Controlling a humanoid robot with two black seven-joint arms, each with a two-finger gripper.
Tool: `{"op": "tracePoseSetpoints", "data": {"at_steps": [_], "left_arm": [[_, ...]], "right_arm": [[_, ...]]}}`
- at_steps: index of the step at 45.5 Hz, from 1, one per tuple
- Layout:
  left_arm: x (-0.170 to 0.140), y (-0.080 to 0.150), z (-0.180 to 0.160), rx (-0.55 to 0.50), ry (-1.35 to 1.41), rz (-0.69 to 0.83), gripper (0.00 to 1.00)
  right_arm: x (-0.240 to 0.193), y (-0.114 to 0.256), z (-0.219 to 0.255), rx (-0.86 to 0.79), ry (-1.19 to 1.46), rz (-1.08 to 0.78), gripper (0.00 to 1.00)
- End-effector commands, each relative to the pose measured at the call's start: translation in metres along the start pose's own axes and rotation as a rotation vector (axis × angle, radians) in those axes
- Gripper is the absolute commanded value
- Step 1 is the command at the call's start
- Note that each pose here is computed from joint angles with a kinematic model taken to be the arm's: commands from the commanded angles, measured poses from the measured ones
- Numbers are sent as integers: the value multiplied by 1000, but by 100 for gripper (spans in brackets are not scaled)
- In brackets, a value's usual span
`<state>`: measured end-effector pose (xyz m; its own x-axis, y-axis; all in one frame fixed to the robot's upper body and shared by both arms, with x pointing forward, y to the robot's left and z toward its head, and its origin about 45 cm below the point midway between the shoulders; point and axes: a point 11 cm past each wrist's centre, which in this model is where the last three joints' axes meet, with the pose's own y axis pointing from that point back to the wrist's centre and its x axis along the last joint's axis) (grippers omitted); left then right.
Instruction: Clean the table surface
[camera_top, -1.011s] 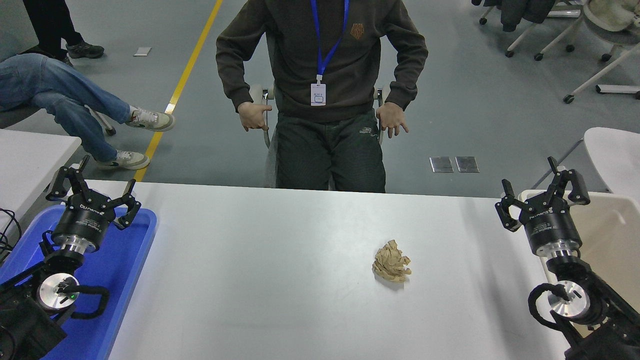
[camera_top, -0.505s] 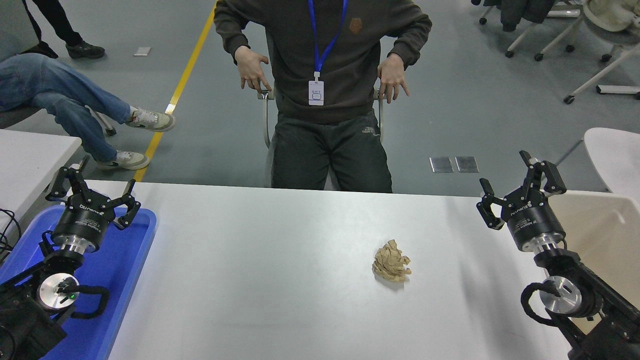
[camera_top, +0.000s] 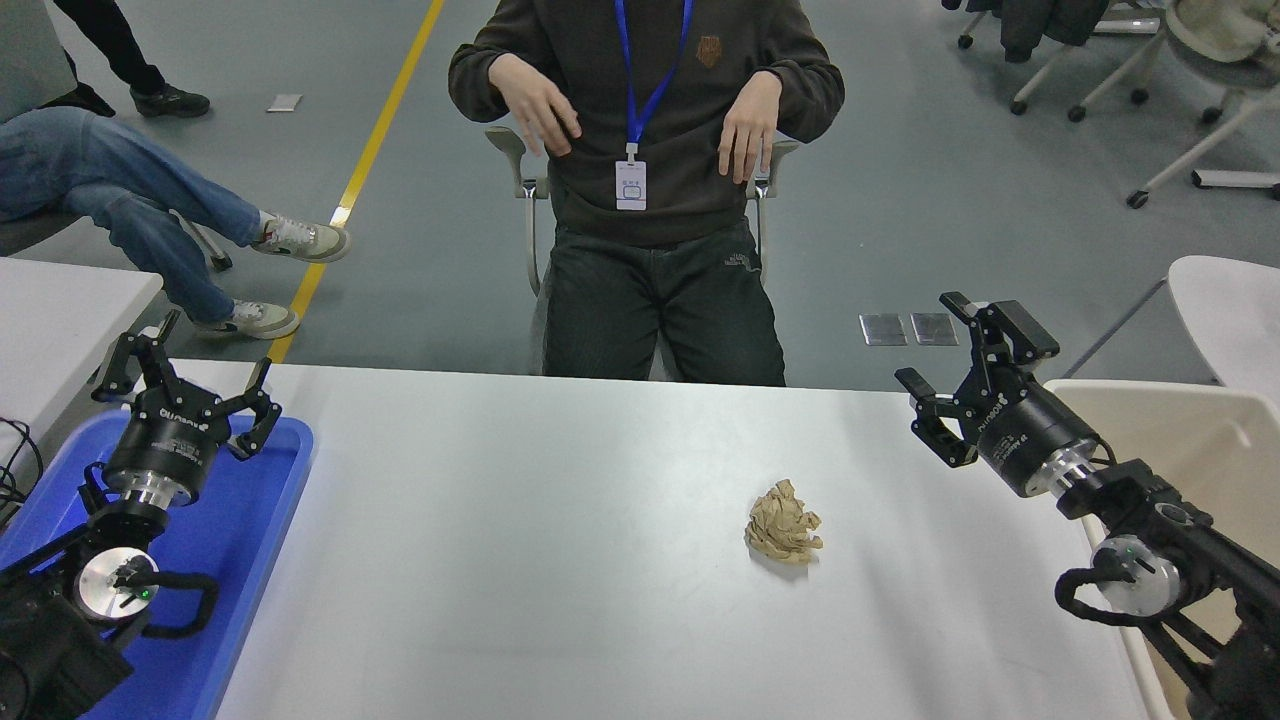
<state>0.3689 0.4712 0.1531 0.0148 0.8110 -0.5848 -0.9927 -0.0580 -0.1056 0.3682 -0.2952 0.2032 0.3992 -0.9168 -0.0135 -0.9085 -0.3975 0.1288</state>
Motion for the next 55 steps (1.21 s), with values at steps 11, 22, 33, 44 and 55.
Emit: {"op": "tracePoseSetpoints", "data": {"at_steps": [11,22,33,44,55], "left_arm": [[0,0,0,0,0,0,100],[0,0,0,0,0,0,100],[0,0,0,0,0,0,100],[0,0,0,0,0,0,100],[0,0,0,0,1,-1,100]], "right_arm": [[-27,-9,-30,-77,352,-210,98],[-42,-20,-48,-80,458,-301,99],[-71,-28,-66,-225,637,-407,99],[-98,-44,-53,-500,707,-396,99],[-115,-59,-47,-619,774,-413,99]]}}
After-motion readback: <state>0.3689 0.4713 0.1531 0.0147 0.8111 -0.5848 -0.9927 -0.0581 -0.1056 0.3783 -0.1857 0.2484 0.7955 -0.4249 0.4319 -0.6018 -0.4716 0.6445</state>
